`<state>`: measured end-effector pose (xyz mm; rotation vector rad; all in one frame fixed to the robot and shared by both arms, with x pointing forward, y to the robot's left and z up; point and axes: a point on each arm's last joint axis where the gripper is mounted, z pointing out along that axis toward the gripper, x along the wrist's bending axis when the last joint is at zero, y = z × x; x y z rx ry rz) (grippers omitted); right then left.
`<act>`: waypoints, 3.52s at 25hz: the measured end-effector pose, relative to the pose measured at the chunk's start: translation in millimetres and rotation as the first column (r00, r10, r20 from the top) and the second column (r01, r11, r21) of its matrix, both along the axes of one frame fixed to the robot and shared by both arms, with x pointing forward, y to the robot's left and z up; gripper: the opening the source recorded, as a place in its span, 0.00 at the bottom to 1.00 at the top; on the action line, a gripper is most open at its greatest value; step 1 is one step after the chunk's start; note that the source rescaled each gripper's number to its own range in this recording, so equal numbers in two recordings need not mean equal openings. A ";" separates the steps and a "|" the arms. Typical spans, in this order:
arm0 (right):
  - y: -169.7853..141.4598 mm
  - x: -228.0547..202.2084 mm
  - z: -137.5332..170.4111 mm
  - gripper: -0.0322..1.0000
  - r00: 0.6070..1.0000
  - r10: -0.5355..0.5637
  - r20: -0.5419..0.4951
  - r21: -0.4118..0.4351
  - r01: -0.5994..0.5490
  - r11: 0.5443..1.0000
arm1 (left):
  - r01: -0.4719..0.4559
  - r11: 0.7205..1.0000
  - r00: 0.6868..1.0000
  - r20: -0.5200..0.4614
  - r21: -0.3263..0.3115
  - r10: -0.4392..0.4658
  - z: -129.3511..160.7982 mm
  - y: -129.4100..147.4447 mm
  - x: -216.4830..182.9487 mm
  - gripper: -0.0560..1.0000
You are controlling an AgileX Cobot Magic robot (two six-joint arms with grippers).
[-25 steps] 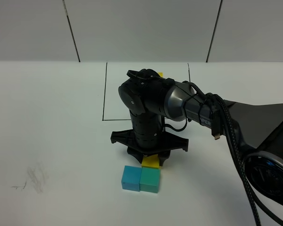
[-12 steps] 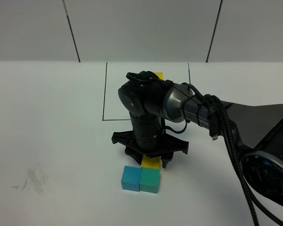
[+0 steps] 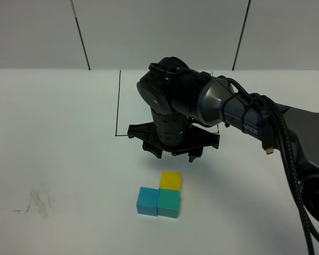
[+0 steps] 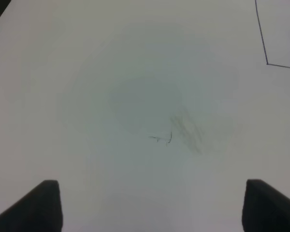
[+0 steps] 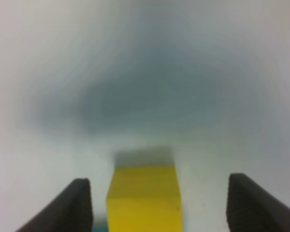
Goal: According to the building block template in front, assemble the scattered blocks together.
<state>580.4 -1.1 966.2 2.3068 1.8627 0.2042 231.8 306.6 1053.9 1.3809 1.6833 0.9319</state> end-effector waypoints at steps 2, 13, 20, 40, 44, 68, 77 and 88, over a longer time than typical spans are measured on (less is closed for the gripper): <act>-0.5 0.0 13.0 0.43 0.999 0.034 0.028 0.013 -0.035 0.999 | 0.000 1.000 1.000 0.000 0.000 0.000 0.0 0.0 0.0 0.90; -40.9 19.4 115.7 0.88 0.890 0.310 0.335 -0.269 -0.225 0.937 | 0.000 1.000 1.000 0.000 0.001 0.000 0.0 0.0 0.0 0.90; -148.1 36.5 198.5 1.00 0.808 0.480 0.342 -0.528 -0.258 0.809 | 0.001 1.000 1.000 0.000 0.002 -0.001 0.0 0.0 0.0 0.90; -330.3 -201.1 306.4 0.91 0.741 0.458 0.491 -0.531 -0.163 0.831 | 0.001 1.000 1.000 0.000 0.003 -0.001 0.0 0.0 0.0 0.90; -314.3 -267.1 296.5 0.83 0.666 0.472 0.578 -0.518 -0.148 0.843 | 0.001 1.000 1.000 0.000 0.003 -0.001 0.0 0.0 0.0 0.90; -287.3 -352.5 114.6 0.81 0.439 0.511 0.739 -0.353 -0.394 0.849 | 0.001 1.000 1.000 0.000 0.003 -0.001 0.0 0.0 0.0 0.90; -287.2 -351.0 87.8 0.80 0.526 0.431 0.733 -0.248 -0.384 0.890 | 0.001 1.000 1.000 0.000 0.003 -0.001 0.0 0.0 0.0 0.90; -286.8 -351.5 86.8 0.62 0.539 0.410 0.736 -0.221 -0.381 0.898 | 0.001 1.000 1.000 0.000 0.003 -0.001 0.0 0.0 0.0 0.90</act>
